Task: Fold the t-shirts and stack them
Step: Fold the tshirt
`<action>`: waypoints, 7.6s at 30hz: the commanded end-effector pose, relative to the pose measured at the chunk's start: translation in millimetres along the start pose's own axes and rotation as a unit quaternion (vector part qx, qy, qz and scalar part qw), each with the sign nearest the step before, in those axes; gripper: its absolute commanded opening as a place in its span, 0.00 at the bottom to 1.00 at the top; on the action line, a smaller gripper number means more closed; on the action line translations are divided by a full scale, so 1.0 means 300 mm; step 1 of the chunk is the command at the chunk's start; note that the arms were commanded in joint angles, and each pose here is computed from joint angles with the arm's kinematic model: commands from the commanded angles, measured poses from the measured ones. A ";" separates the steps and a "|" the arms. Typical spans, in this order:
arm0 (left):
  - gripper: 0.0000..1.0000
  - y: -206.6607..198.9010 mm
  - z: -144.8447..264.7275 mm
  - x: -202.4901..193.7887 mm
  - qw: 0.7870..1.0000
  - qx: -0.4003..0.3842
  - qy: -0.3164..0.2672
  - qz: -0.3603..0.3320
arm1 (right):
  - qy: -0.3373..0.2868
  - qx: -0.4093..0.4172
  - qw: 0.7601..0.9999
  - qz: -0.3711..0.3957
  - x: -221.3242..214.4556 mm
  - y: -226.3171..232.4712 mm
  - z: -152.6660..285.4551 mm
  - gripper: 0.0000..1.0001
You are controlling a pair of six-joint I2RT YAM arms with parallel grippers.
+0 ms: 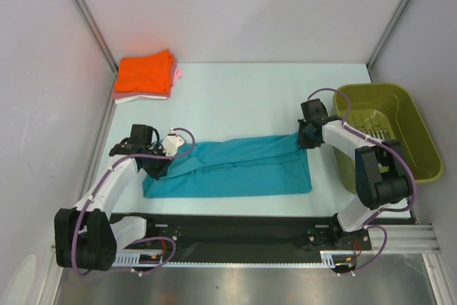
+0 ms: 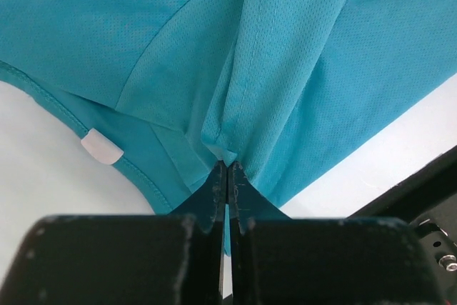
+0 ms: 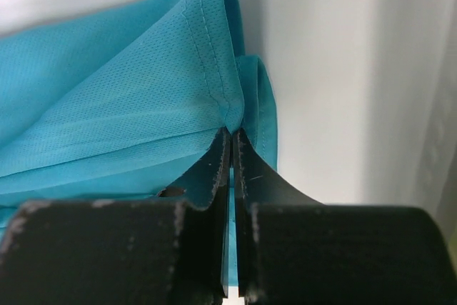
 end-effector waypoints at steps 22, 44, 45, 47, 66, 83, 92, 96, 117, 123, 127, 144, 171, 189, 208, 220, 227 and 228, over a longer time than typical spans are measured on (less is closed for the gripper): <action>0.53 0.008 0.033 0.053 0.996 -0.023 -0.010 -0.081 | -0.089 -0.016 0.996 0.026 0.071 0.050 0.293 0.53; 0.57 0.285 -0.014 0.158 0.968 0.089 -0.067 0.226 | -0.102 0.402 0.858 0.305 0.078 1.340 0.162 0.49; 0.57 0.288 -0.019 0.160 0.967 0.088 -0.066 0.229 | -0.095 0.398 0.860 0.304 0.065 1.339 0.151 0.47; 0.57 0.284 -0.022 0.158 0.967 0.084 -0.066 0.231 | -0.086 0.395 0.864 0.300 0.042 1.337 0.141 0.44; 0.57 0.251 0.025 0.177 0.974 0.067 -0.086 0.196 | -0.065 0.401 0.843 0.352 -0.150 1.250 0.273 0.14; 0.50 0.039 0.044 0.132 0.989 -0.086 -0.041 0.116 | -0.110 0.394 0.859 0.308 -0.095 1.151 0.378 0.34; 0.56 0.101 -0.017 0.042 0.998 -0.012 -0.010 0.055 | -0.141 0.343 0.897 0.240 -0.069 1.195 0.265 0.43; 0.56 0.139 -0.033 0.097 0.995 0.007 -0.034 0.090 | -0.137 0.356 0.888 0.256 -0.108 1.224 0.244 0.44; 0.56 0.331 -0.100 0.184 0.980 0.119 -0.035 0.157 | -0.072 0.320 0.892 0.311 -0.271 1.154 0.188 0.00; 0.56 0.367 -0.087 0.212 0.978 0.141 -0.040 0.151 | -0.062 0.324 0.889 0.319 -0.289 1.141 0.182 0.11; 0.56 0.344 -0.067 0.225 0.981 0.121 -0.041 0.149 | -0.071 0.329 0.884 0.325 -0.239 1.154 0.221 0.44; 0.65 0.383 -0.161 0.242 0.980 0.087 -0.004 0.178 | -0.059 0.120 0.983 0.128 0.132 0.302 0.211 0.44; 0.00 0.476 -0.290 0.540 0.981 0.128 -0.016 0.142 | 0.079 0.026 0.996 0.031 -0.005 0.003 -0.077 0.00; 0.00 0.431 -0.581 1.156 0.975 0.192 -0.114 0.000 | 0.196 0.089 0.976 -0.019 -0.500 0.222 0.169 0.00; 0.99 0.284 -0.252 1.427 0.939 0.224 -0.260 -0.033 | 0.138 0.085 0.986 -0.034 -0.371 0.173 0.365 0.58; 0.76 -0.325 0.043 0.912 0.962 -0.084 -0.121 -0.231 | 0.096 0.122 0.987 -0.036 -0.300 0.164 0.293 0.53; 0.62 -0.411 0.036 0.449 0.922 -0.092 -0.108 -0.359 | 0.071 0.136 0.988 -0.032 -0.326 0.165 0.250 0.52; 0.60 -0.374 0.026 0.439 0.942 -0.075 -0.108 -0.308 | 0.066 0.140 0.987 -0.030 -0.325 0.169 0.255 0.52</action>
Point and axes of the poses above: each gripper's point midway between its finger pads, its own z axis back along the fingers, its own y axis along the line the jaws close on, x = y × z, the point moved 3 cm from there along z, back along the fingers, and after that the axes turned 13 degrees about z, right-handed, at the moved point
